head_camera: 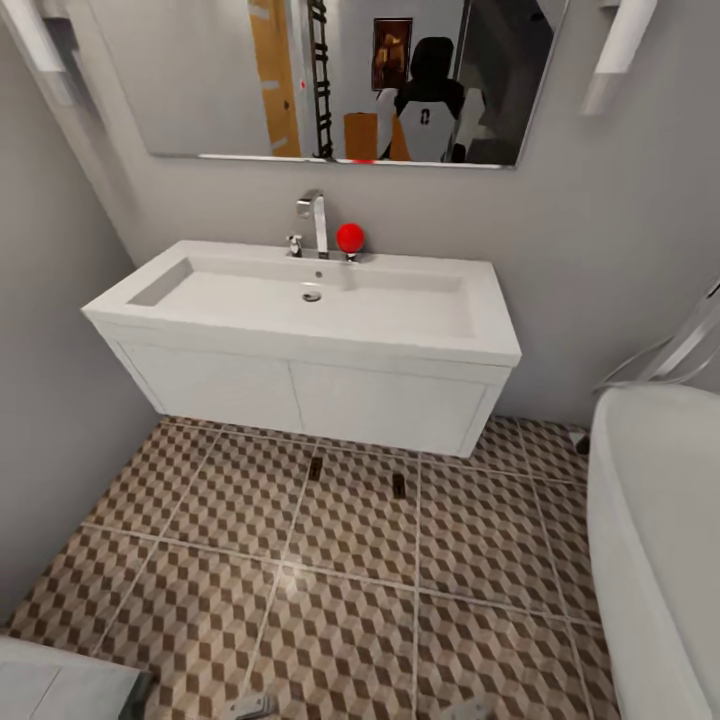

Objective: Take the four mousetraps from the cabinet in the bathroom and place them on the bathroom floor. Make sure all four end up on the same floor surface, and ensure that at least two of them are either under or directly next to the same bathroom sink.

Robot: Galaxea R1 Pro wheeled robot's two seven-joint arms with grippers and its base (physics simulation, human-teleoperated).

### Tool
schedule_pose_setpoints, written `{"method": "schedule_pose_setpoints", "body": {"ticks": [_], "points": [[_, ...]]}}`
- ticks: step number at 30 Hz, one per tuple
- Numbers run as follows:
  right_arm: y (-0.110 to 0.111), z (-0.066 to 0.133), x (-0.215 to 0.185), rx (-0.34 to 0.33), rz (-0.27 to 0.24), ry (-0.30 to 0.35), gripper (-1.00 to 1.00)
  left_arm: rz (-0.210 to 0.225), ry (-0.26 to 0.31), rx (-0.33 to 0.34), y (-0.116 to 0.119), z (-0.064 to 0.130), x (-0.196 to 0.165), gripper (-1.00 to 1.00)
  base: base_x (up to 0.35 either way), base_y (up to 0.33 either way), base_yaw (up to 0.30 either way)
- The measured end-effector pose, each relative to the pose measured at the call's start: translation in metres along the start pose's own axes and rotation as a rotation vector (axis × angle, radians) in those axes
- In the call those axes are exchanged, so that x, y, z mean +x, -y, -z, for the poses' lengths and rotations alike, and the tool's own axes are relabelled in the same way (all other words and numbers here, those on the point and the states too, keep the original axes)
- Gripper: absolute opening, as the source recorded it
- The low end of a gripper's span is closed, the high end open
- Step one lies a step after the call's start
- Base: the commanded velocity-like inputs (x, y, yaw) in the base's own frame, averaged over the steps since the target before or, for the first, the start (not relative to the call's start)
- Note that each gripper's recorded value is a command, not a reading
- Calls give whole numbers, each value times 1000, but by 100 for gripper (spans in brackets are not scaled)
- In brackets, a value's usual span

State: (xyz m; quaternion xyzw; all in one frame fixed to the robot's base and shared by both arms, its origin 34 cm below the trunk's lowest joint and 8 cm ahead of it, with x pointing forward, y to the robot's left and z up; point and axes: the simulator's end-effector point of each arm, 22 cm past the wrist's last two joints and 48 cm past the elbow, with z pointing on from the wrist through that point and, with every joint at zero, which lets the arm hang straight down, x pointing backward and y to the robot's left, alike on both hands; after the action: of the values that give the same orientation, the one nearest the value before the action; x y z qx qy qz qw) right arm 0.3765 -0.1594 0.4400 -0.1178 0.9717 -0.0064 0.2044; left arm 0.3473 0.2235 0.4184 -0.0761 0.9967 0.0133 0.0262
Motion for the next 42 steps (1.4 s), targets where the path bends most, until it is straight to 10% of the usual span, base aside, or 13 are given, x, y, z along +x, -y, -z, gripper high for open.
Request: {"method": "schedule_pose_setpoints", "body": {"ticks": [42], "points": [[1,13,-6,0,0,0,100,1,0,-1,-1,15,-1,100,0,0,286]]}}
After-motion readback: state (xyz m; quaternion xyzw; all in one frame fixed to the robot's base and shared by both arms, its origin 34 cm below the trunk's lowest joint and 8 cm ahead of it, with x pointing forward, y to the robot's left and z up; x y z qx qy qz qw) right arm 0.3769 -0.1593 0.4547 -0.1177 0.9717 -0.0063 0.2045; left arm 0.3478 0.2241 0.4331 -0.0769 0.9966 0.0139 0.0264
